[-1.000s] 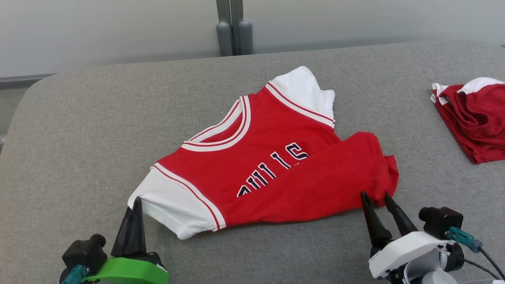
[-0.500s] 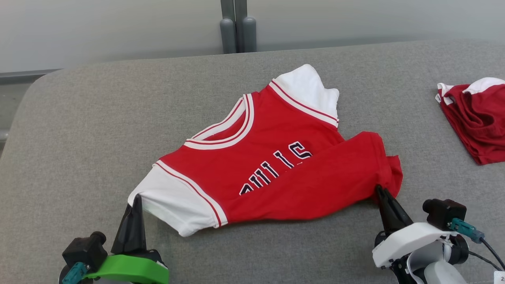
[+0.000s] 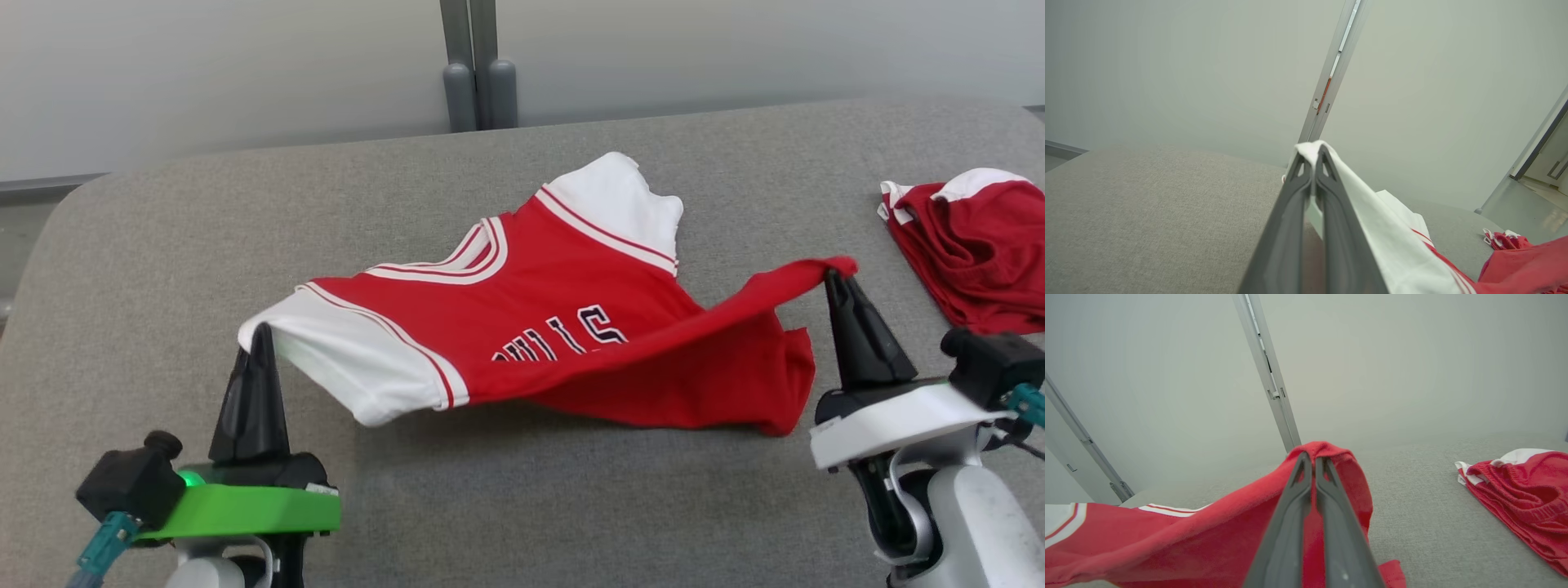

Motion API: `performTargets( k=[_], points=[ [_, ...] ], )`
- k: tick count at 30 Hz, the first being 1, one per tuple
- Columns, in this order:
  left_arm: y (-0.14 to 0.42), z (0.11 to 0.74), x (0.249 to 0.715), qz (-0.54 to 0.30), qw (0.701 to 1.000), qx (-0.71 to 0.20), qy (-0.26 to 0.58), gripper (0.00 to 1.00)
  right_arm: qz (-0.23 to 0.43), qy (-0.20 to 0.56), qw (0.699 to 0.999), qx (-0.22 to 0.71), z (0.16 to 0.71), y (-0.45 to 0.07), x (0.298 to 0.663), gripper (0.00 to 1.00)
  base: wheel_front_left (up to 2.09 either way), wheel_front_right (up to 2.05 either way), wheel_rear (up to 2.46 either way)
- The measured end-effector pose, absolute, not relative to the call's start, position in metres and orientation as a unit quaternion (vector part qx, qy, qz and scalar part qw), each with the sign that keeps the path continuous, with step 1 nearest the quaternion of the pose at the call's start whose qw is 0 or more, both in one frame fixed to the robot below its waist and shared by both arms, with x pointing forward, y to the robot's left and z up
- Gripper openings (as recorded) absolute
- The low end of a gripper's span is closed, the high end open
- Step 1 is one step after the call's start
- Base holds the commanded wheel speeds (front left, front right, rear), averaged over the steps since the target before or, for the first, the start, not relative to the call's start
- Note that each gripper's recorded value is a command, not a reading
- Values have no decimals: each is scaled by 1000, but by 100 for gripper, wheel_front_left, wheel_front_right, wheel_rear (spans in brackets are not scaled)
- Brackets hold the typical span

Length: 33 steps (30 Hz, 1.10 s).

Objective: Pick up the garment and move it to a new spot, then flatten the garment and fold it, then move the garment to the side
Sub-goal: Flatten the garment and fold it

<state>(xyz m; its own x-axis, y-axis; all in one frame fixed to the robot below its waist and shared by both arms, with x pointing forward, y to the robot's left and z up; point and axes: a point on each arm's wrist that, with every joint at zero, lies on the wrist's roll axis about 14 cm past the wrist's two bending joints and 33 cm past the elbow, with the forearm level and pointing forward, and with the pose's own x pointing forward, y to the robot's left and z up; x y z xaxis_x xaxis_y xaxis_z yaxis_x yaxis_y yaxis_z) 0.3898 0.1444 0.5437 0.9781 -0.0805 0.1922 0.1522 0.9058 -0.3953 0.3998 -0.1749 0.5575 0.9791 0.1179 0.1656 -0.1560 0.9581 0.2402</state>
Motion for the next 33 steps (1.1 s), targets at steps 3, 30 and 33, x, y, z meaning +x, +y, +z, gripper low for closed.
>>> performTargets(
  k=[3, 30, 33],
  points=[
    [140, 584, 392, -79, 961, -220, -144, 0, 73, -124, 984, 106, 595, -182, 399, 0, 0, 0, 0],
    [91, 841, 354, -256, 872, -37, -417, 0, 67, -338, 939, -12, 782, -209, 342, 0, 0, 0, 0],
    [91, 830, 386, -253, 887, -29, -384, 0, 68, -295, 953, -7, 762, -207, 371, 0, 0, 0, 0]
  ],
)
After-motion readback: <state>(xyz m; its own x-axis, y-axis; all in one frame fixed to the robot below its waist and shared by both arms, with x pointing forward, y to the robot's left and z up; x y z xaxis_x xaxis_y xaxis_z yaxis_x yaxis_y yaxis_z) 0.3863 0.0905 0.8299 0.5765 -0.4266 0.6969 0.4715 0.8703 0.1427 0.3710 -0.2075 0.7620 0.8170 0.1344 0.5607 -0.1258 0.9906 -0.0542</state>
